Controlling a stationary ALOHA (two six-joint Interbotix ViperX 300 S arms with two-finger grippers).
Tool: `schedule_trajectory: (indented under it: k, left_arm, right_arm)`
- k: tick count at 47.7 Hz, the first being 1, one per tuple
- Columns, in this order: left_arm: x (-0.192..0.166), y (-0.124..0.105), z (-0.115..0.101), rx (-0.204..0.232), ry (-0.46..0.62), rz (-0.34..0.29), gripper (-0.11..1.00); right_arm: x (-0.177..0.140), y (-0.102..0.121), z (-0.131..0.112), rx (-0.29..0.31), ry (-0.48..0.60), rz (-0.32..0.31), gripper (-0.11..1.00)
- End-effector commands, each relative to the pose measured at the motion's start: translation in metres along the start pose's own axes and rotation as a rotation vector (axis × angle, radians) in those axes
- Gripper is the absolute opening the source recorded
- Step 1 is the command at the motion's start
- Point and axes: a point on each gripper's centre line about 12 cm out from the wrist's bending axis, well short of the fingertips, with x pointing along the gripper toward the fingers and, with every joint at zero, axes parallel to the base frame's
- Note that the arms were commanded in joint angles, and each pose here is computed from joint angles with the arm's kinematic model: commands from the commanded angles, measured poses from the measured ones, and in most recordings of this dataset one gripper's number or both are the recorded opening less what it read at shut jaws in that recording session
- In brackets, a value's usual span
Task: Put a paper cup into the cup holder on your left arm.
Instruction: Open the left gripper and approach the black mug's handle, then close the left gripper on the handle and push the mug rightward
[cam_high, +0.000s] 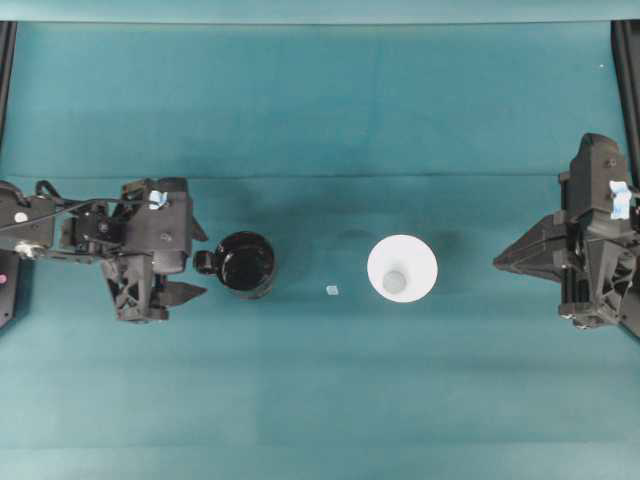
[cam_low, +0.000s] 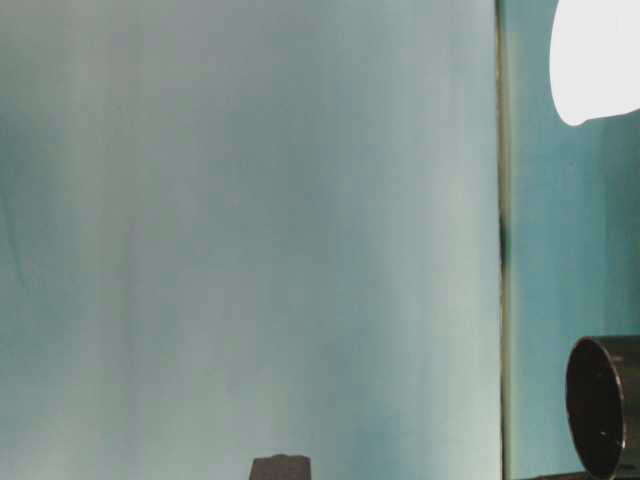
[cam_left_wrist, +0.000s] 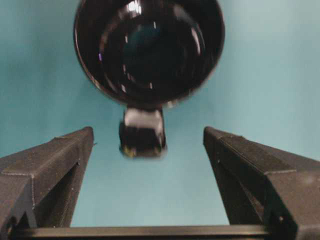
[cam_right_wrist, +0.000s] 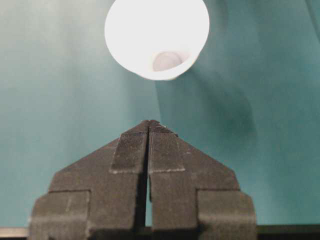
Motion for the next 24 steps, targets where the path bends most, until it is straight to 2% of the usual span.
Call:
schedule_trajectory:
  k: [1,24]
  left_arm:
    - [-0.0005,0.0013,0.0077,0.001,-0.023,0.003,0.94]
    - [-0.0006,0.0013,0.0078,-0.013,-0.020,0.003,0.92]
  right_arm:
    - [-0.0028,0.0019,0.0099,0.007,-0.024,0.004,-0.01]
    - [-0.0031,0.0020,0.0099,0.008,-0.024,0.005,-0.01]
